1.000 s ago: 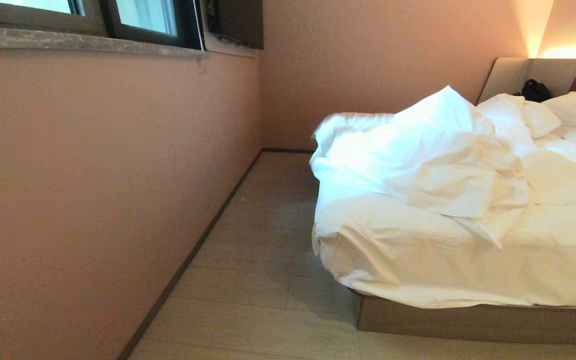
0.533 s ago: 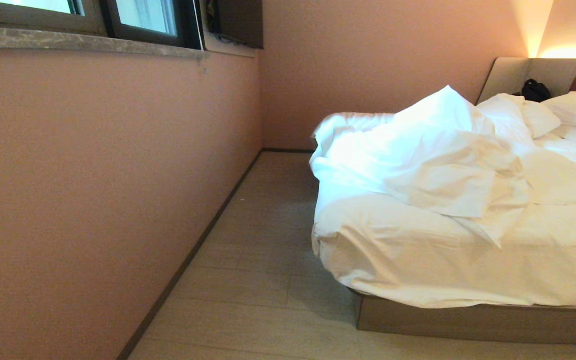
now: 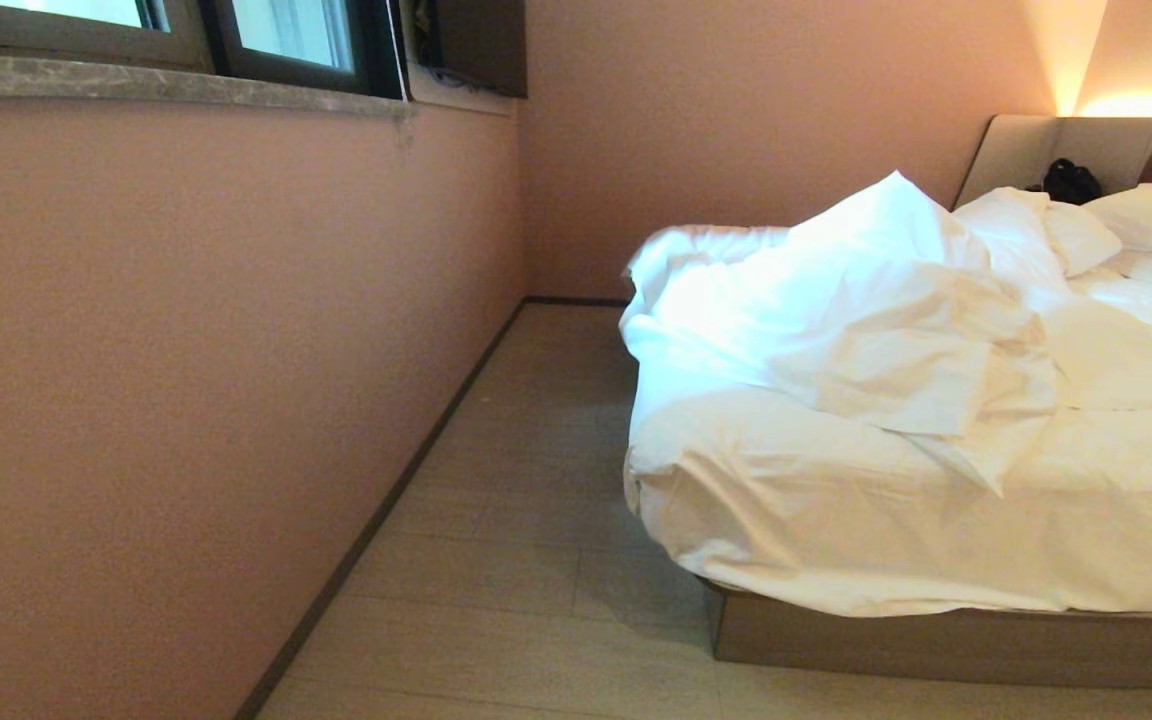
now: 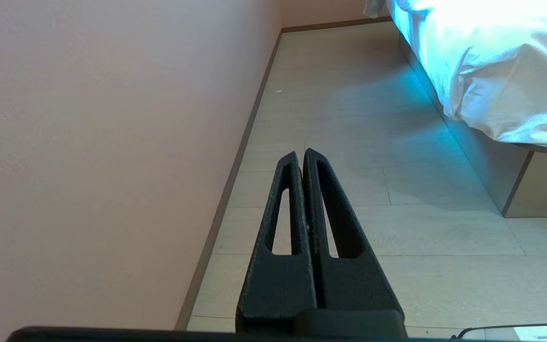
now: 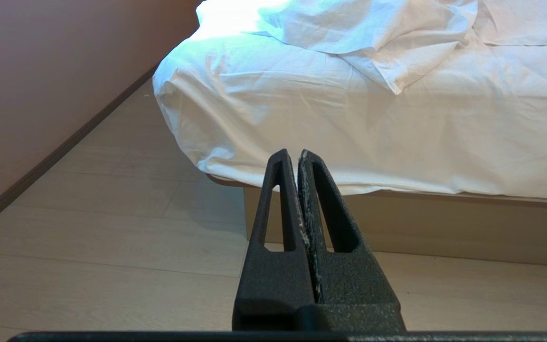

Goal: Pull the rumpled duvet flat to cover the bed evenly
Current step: Hold the folded corner of the quilt

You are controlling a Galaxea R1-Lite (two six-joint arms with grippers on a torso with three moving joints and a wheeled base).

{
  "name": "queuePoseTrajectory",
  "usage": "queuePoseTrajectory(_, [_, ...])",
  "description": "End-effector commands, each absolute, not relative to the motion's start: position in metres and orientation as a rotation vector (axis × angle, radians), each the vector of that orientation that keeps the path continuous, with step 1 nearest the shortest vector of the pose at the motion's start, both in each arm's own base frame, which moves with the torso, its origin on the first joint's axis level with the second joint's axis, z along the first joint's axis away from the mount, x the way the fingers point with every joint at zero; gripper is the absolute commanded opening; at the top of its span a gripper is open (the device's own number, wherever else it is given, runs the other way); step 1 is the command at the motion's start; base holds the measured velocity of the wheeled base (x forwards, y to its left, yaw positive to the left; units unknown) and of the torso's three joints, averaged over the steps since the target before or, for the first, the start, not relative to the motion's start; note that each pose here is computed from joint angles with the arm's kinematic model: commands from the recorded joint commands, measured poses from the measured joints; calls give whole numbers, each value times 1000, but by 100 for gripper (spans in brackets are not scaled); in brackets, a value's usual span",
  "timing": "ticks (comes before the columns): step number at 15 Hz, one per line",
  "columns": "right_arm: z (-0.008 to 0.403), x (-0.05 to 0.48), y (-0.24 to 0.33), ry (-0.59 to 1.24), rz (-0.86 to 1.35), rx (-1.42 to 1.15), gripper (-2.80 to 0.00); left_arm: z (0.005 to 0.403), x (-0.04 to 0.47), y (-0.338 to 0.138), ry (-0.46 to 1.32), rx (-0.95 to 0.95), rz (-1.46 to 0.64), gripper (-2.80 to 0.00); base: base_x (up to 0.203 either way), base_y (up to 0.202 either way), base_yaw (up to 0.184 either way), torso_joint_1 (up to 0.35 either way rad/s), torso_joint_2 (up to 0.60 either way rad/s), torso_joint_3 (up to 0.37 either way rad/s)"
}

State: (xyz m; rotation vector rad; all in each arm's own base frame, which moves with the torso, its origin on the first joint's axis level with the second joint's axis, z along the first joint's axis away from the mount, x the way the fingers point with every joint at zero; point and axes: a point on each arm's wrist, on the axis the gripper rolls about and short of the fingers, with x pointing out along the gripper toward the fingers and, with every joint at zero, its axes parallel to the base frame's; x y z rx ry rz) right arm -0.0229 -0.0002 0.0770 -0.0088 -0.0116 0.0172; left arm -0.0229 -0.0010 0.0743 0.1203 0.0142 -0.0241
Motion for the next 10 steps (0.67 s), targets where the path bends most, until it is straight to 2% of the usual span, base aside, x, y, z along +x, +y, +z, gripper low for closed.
queuePoseTrajectory(1, [77,-23,0,-12,18,-9,-280,74,-23,-1,15,121,-24,-280,0,0,0,0,0,0])
queuePoseTrajectory(10, [77,-23,0,-11,18,-9,-280,74,-23,-1,15,119,-24,-280,0,0,0,0,0,0])
